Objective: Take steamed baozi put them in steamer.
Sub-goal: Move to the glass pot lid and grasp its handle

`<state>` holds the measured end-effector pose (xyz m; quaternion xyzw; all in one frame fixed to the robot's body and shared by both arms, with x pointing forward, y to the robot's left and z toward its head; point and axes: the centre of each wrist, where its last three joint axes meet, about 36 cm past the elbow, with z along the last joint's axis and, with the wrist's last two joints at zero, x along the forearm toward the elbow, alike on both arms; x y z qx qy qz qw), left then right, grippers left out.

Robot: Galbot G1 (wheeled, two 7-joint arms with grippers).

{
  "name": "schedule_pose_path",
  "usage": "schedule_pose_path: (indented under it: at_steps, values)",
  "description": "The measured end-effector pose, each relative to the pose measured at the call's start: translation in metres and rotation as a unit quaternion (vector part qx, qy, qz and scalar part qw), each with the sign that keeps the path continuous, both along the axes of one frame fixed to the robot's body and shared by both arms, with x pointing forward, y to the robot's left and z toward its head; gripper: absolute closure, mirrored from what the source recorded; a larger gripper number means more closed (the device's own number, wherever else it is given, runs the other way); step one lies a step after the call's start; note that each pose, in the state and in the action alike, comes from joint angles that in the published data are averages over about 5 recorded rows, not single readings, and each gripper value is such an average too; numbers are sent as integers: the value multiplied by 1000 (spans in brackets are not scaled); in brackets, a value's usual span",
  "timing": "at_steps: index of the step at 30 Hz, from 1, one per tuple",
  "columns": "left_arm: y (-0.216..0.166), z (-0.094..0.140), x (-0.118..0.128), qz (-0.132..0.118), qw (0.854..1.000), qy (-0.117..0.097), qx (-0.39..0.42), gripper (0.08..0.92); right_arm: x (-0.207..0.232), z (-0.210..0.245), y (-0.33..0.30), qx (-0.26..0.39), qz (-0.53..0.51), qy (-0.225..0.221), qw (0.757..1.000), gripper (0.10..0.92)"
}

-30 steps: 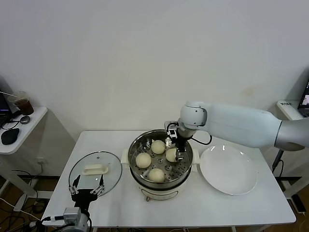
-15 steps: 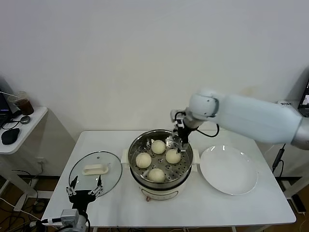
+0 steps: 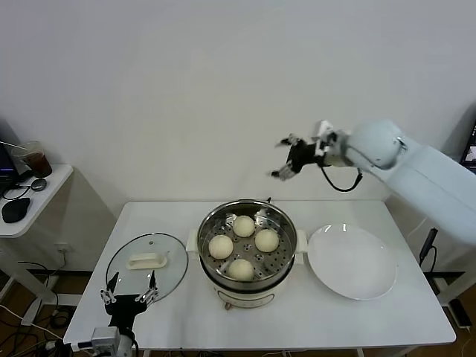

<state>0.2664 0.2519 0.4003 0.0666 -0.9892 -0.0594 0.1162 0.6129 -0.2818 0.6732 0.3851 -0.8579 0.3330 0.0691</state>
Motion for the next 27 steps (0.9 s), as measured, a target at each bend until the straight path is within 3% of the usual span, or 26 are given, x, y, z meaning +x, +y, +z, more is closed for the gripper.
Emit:
schedule_pose_path:
  at_steps: [6,13,22,27]
  values:
    - [1,-3,2,4,1000,-20,-4,177,-21,-36,-43,130,-97,-62,985,200]
    - [10,-11,10,8,999,-43,16,177,-66,-107,-84,268,-216,-96,934,200]
    - [38,-23,38,1,989,-70,131,177,-151,-221,-97,339,-345,-45,874,200]
    - [57,-33,53,-18,963,-81,255,177,-191,-254,-100,345,-394,-21,852,200]
